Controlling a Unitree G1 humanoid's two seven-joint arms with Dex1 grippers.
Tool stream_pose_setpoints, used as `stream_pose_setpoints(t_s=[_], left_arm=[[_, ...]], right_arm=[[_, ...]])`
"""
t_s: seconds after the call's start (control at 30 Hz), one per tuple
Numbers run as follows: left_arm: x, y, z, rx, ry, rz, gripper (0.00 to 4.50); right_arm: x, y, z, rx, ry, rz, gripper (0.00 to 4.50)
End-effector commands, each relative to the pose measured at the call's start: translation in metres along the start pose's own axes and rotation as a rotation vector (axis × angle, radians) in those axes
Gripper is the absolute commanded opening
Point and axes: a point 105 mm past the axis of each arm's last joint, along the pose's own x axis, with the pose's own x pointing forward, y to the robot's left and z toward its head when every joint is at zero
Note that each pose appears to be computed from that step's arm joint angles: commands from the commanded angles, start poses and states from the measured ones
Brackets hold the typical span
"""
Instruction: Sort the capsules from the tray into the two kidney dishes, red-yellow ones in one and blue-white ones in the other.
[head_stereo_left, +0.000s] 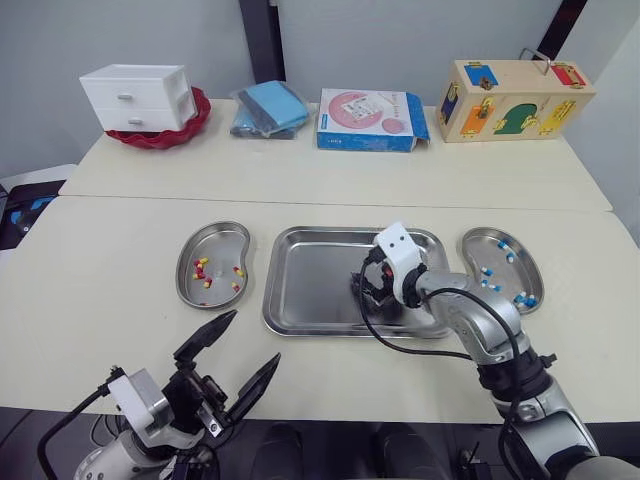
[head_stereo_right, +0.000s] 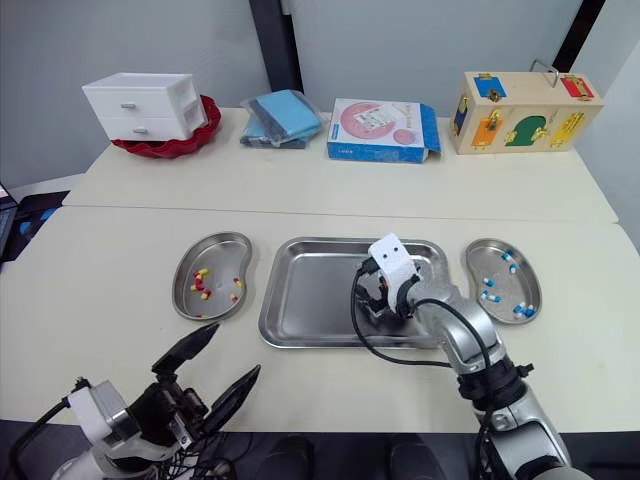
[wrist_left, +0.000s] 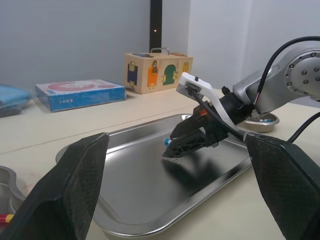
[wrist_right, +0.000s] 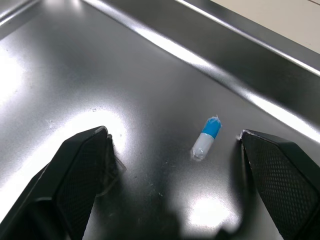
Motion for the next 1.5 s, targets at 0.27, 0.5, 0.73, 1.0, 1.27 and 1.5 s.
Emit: stream_pose_setpoints(t_s=[0.27,0.5,0.73,1.0,1.27,1.5], left_arm=[[0.010,-0.004,0.009,0.017,-0.029,-0.022,4.50],[0.011,-0.002,0.008,0.021,-0.024,-0.017,4.50],[0.010,0.003,0.005,0.035,-0.014,-0.044,4.50],[0.011,0.001,0.001,0.046,-0.046,-0.238,4.50],[0.019,-0.011,0.002,0.005,-0.109,-0.393,4.50],[0.024,-0.010,0.001,0.001,-0.134,-0.428,4.50]], right_arm=[[0.001,0.001,0.001,-0.010,-0.007,-0.019,1.64],[0.002,0.000,0.002,-0.025,-0.025,-0.026,0.03],[-0.021,-0.002,0.026,-0.059,-0.216,0.040,0.03],[-0.101,-0.043,0.006,-0.110,-0.293,0.096,0.03],[-0.161,-0.118,-0.040,-0.039,-0.136,-0.171,0.03],[-0.164,-0.137,-0.052,0.017,-0.112,-0.290,0.03]])
